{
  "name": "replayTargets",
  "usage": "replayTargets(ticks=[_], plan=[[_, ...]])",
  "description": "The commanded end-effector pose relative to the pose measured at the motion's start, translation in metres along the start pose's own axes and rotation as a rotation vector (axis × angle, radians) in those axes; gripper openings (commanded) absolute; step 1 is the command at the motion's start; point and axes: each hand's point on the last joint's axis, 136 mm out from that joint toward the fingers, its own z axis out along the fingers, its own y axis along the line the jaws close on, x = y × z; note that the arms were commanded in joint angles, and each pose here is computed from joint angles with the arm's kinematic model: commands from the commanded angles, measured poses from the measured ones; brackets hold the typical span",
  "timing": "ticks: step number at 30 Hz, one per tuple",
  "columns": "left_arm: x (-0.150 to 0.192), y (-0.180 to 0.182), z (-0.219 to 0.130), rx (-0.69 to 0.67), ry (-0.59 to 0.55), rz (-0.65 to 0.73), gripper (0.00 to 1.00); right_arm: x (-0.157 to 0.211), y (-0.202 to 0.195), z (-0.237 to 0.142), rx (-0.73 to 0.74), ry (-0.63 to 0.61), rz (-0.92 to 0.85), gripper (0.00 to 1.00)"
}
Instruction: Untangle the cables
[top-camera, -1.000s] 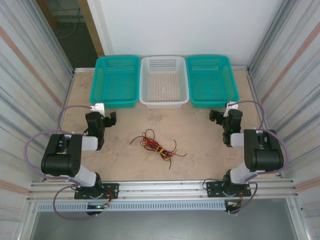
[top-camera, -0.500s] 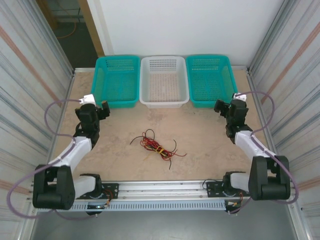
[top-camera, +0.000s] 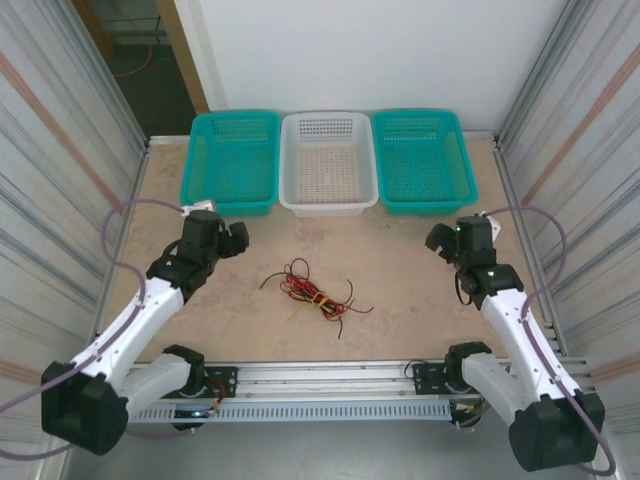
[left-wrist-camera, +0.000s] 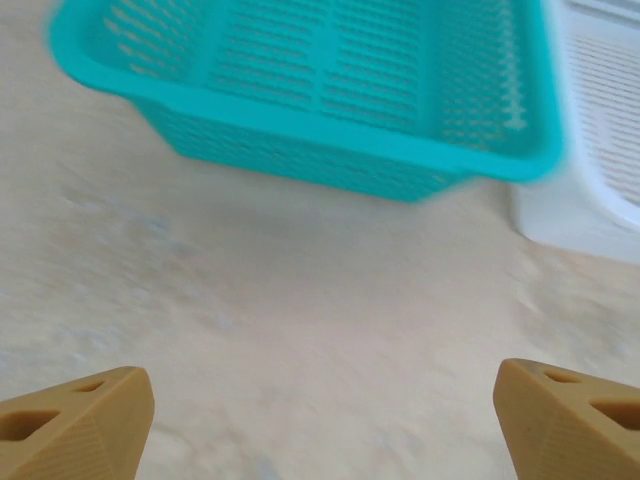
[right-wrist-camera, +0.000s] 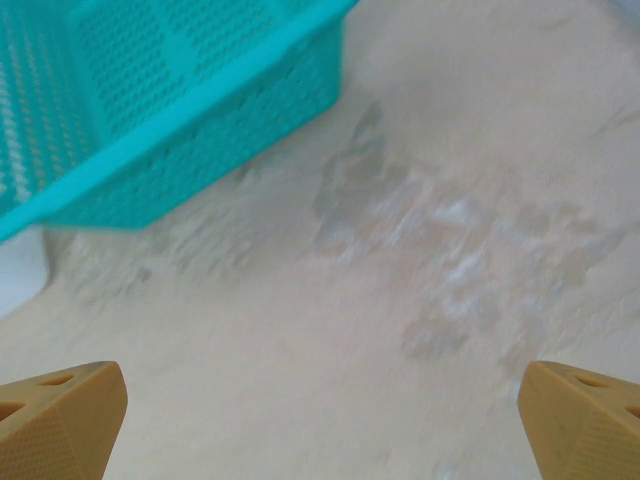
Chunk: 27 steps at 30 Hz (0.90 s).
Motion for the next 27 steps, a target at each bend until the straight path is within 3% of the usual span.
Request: replayTargets(ticks=[1,3,7,11,15,18,27], plan=[[0.026,-0.025,-0.024,0.156,0.131,-0.089,0.9,0.041,0.015,-0.024,0.082,0.129,-0.121,0.99],[0.034,-0.029,-0.03,0.193,0.154,-0.114,0.9,0.045,0.033,-0.04,0.13,0.076,-0.238,0.99],[0.037,-0.032,-0.035,0.234,0.154,-0.14,0.9,0.093,0.125,-0.074,-0.176,0.001,-0.609,0.97],[0.029,-0.037,-0.034,0.234,0.172,-0.177,0.89,0.169,0.183,-0.108,-0.469,0.221,-0.817,0.84],[0.033,-0.021,-0.027,0.125,0.193,-0.259,0.86,0.202,0.194,-0.109,-0.435,0.307,-0.953,0.76],[0.038,-0.021,-0.023,0.137,0.187,-0.298,0.86,0.218,0.204,-0.105,-0.443,0.349,-0.989,0.7],[0.042,0.0,-0.028,0.055,0.158,-0.319,0.87,0.243,0.223,-0.099,-0.424,0.333,-1.089,0.63]])
